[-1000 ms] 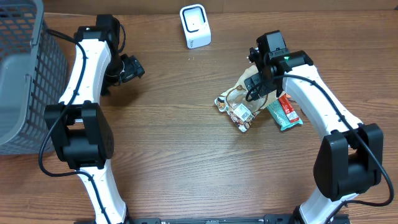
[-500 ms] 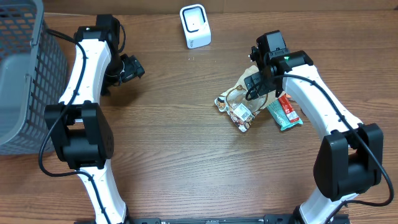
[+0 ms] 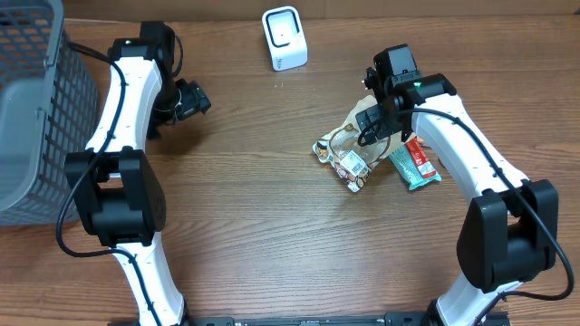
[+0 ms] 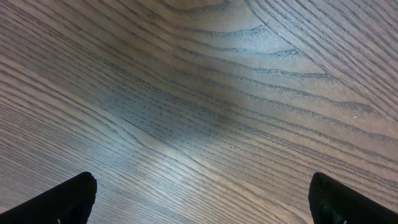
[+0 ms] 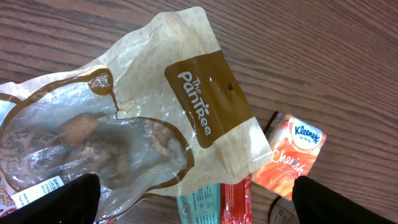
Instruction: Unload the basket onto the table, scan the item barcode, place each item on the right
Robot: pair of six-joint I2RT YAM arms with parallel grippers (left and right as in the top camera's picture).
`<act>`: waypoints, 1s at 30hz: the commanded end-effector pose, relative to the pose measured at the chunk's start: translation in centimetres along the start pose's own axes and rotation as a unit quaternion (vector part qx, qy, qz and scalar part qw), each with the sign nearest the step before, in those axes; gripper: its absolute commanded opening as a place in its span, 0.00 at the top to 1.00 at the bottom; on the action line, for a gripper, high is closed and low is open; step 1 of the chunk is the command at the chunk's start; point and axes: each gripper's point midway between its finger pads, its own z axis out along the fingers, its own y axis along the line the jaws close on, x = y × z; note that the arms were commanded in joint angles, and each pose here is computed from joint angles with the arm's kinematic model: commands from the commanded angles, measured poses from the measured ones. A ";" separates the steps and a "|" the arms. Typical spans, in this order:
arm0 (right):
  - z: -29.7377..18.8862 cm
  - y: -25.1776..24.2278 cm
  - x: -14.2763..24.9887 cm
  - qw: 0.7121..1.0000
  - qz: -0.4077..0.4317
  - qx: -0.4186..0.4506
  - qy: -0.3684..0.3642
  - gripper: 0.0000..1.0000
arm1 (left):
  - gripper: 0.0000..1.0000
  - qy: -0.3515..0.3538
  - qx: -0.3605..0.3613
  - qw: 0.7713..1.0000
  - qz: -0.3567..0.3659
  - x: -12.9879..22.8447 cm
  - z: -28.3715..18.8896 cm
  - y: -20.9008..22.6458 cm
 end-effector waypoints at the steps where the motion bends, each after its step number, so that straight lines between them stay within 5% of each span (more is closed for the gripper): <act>1: 0.2 -0.2 0.1 1.000 0.005 0.003 0.002 0.00 | 0.00 -0.015 0.006 1.000 0.009 -0.3 -1.0 -0.4; 9: -2.9 -0.9 -0.9 0.999 0.013 0.009 -0.038 0.00 | 0.00 -0.015 0.006 1.000 0.009 -0.3 -1.0 -0.4; 19: -15.6 -3.6 -1.9 0.979 0.044 0.032 -0.195 0.00 | 0.00 -0.015 0.006 1.000 0.009 -0.3 -1.0 -0.4; 30: -29.0 -5.8 1.6 0.929 0.078 0.055 -0.357 0.00 | 0.00 -0.015 0.006 1.000 0.009 -0.3 -1.0 -0.4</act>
